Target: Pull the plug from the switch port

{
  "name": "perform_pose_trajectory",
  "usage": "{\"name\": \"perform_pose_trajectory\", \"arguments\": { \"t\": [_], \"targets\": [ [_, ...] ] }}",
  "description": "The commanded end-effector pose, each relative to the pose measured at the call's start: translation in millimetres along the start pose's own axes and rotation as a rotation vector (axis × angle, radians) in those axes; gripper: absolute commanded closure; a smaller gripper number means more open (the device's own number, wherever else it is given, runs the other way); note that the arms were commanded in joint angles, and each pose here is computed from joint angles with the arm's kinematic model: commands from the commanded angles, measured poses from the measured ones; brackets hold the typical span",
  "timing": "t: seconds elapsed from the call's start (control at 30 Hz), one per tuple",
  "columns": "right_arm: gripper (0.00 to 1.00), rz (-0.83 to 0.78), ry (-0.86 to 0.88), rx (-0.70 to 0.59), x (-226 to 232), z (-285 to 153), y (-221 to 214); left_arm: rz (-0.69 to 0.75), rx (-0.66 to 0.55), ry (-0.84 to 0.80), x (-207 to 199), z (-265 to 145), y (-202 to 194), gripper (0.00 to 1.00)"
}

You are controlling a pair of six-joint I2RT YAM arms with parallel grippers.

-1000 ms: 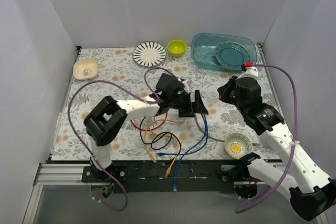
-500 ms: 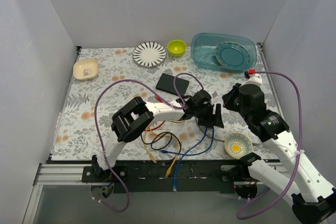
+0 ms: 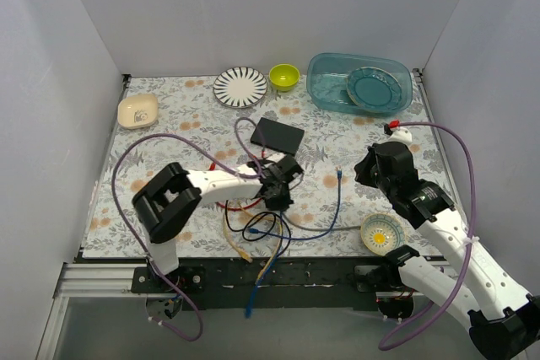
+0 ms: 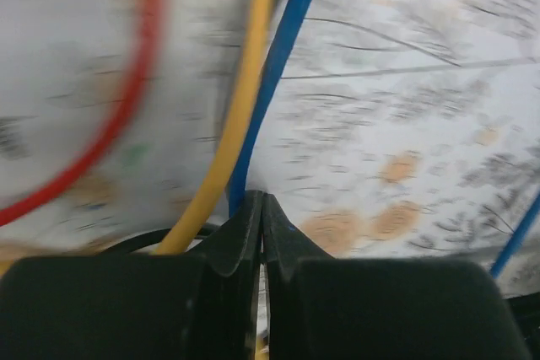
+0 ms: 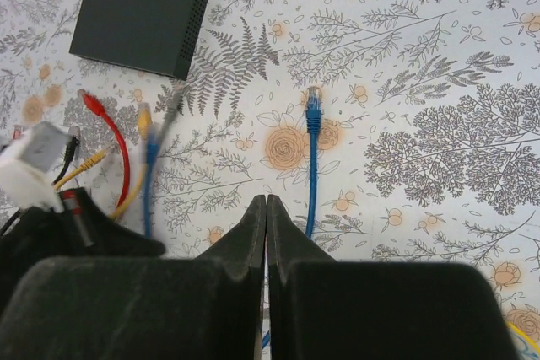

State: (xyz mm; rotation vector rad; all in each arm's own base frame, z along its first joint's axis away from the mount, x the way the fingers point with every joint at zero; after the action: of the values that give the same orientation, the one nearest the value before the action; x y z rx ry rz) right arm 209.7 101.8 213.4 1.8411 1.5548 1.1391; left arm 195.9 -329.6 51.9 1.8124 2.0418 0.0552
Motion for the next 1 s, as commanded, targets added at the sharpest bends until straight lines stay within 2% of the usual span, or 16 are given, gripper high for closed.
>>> {"name": "perform_pose_trajectory", "arguments": {
  "t": [0.0, 0.07, 0.1, 0.17, 0.2, 0.4, 0.5, 0.7, 0.77, 0.8, 0.87, 0.9, 0.97],
  "targets": [
    [0.99, 0.029, 0.024, -0.042, 3, 3, 4, -0.234, 0.115, 0.484, 166, -15, -14, 1.0],
    [0.99, 0.024, 0.036, -0.035, 4, 4, 2, -0.352, 0.142, 0.465, 192, -24, -15, 1.0],
    [0.99, 0.017, 0.039, -0.031, 4, 5, 1, -0.456, 0.093, 0.419, 202, -32, 7, 1.0],
    [0.99, 0.007, 0.044, -0.02, 6, 6, 0, -0.516, 0.068, 0.404, 217, -39, 23, 1.0],
    [0.99, 0.0, 0.046, -0.02, 6, 6, 1, -0.596, 0.047, 0.407, 233, -43, 39, 1.0],
    [0.99, -0.01, 0.084, -0.019, 13, 7, 4, -0.757, -0.097, 0.389, 274, -67, 116, 1.0],
    [0.99, -0.019, 0.095, -0.025, 16, 4, 7, -0.813, -0.153, 0.395, 290, -81, 140, 0.98],
    [0.99, -0.041, 0.095, -0.052, 16, -1, 16, -0.956, -0.376, 0.387, 335, -139, 189, 0.99],
    [0.99, -0.042, 0.093, -0.056, 16, -1, 17, -0.883, -0.476, 0.225, 313, -162, 211, 1.0],
    [0.99, -0.044, 0.092, -0.05, 16, 0, 16, -0.81, -0.498, 0.133, 288, -175, 214, 1.0],
    [0.99, -0.044, 0.098, -0.043, 17, 2, 14, -0.628, -0.441, -0.038, 234, -168, 213, 1.0],
    [0.99, -0.042, 0.102, -0.039, 18, 4, 13, -0.483, -0.393, -0.153, 182, -165, 192, 1.0],
    [0.99, -0.045, 0.112, -0.023, 21, 9, 10, -0.341, -0.364, -0.35, 128, -155, 160, 1.0]
  ]
}}
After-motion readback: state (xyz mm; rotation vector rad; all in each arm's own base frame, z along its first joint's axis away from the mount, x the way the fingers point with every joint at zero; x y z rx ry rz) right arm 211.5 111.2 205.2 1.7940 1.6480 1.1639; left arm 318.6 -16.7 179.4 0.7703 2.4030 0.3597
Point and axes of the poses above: each gripper's point midway between its finger pads, its own z axis out along the fingers, its own x axis along the line the jaws close on, y = z × x, the point moved 4 cm from there along -z, back along the fingers, and after that the axes turned 4 degrees about -z, right-handed, at the moved point
